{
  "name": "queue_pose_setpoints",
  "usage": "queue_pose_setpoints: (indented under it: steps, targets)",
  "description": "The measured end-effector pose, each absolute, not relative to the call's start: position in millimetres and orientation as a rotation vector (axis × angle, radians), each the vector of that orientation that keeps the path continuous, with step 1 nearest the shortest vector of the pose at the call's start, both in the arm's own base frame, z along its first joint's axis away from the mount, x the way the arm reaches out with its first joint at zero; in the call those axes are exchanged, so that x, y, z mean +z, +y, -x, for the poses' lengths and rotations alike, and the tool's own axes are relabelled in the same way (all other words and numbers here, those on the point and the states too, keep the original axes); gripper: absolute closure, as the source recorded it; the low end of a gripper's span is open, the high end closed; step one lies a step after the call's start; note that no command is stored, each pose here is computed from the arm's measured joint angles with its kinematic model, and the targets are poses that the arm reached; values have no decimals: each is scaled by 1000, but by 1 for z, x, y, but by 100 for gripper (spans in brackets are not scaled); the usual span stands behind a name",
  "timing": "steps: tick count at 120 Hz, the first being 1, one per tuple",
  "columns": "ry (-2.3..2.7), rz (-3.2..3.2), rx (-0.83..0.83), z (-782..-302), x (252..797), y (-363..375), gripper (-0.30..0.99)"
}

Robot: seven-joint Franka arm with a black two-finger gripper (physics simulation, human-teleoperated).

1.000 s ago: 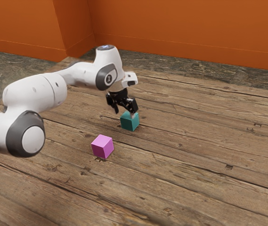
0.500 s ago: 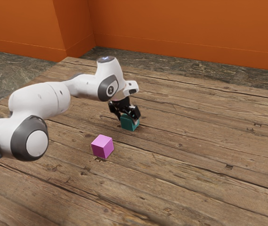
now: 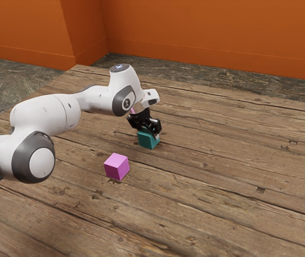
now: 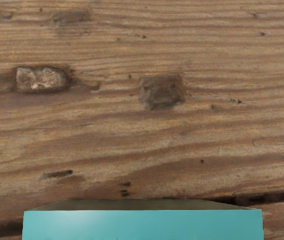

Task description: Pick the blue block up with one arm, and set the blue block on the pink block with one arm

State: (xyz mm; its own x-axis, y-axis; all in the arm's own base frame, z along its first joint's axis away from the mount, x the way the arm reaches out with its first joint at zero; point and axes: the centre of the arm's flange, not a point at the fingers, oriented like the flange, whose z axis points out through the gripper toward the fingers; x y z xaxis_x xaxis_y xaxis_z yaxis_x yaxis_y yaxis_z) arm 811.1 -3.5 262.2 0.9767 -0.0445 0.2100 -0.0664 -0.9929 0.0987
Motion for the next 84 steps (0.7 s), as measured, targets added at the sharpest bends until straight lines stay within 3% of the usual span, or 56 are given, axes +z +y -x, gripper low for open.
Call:
queue_pose_setpoints:
  steps: [18,32,57,84]
  targets:
    - [-56,-3006,310,-810,261,-1,33]
    - [-66,-2988,273,-806,291,-11,35]
    - [-96,-2982,68,-777,331,-18,37]
    - [-97,-3062,-120,-740,338,-2,37]
